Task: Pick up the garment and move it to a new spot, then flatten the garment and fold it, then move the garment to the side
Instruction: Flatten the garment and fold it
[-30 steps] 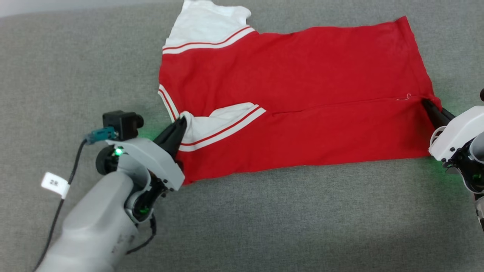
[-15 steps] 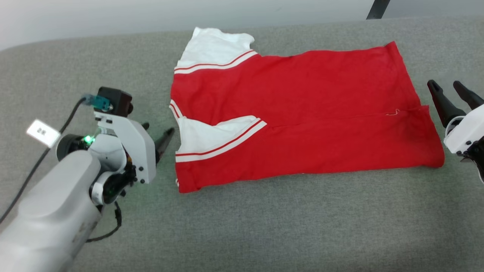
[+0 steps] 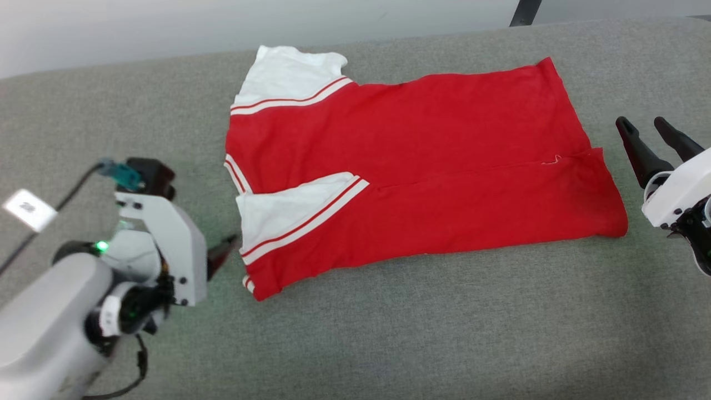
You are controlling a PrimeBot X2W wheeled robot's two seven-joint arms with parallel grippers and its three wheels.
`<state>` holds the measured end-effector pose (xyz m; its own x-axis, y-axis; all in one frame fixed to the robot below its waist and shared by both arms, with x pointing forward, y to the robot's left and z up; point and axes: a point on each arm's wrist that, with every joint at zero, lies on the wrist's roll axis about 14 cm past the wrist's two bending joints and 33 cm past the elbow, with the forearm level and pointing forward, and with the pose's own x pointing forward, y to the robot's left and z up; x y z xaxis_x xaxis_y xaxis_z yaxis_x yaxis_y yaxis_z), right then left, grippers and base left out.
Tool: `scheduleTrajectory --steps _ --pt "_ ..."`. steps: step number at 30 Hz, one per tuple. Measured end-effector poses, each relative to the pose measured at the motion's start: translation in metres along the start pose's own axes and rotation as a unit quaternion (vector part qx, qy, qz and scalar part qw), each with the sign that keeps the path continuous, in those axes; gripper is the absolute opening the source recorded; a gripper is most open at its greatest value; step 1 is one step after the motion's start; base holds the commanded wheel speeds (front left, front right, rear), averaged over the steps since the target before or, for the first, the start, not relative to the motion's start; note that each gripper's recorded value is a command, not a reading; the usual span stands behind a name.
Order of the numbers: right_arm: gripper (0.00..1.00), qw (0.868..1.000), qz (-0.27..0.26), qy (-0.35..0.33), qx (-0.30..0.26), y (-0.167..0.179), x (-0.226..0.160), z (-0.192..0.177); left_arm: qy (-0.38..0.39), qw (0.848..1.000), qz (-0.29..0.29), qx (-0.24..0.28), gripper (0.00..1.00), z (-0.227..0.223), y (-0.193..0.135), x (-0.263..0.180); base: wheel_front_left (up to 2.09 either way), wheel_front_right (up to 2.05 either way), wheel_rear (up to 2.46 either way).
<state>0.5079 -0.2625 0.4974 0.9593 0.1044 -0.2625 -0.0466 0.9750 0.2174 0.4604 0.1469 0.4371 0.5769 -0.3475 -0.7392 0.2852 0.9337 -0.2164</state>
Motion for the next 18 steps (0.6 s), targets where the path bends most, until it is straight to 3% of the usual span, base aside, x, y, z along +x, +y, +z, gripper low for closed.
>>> scheduleTrajectory --steps 7,10,18 --pt "1.0 1.0 -0.002 -0.007 0.002 -0.001 -0.003 0.004 -0.01 1.0 -0.012 0.007 1.0 0.011 -0.014 -0.021 0.0 0.0 0.0" --pt "1.0 1.0 -0.001 -0.006 0.003 0.0 -0.003 0.002 0.026 0.999 -0.045 -0.006 1.0 -0.007 -0.034 -0.02 0.0 0.0 0.0" --pt "1.0 1.0 0.002 0.001 0.006 0.002 0.002 -0.004 0.093 0.994 -0.032 -0.04 1.0 -0.047 -0.024 0.007 0.0 0.0 0.0"
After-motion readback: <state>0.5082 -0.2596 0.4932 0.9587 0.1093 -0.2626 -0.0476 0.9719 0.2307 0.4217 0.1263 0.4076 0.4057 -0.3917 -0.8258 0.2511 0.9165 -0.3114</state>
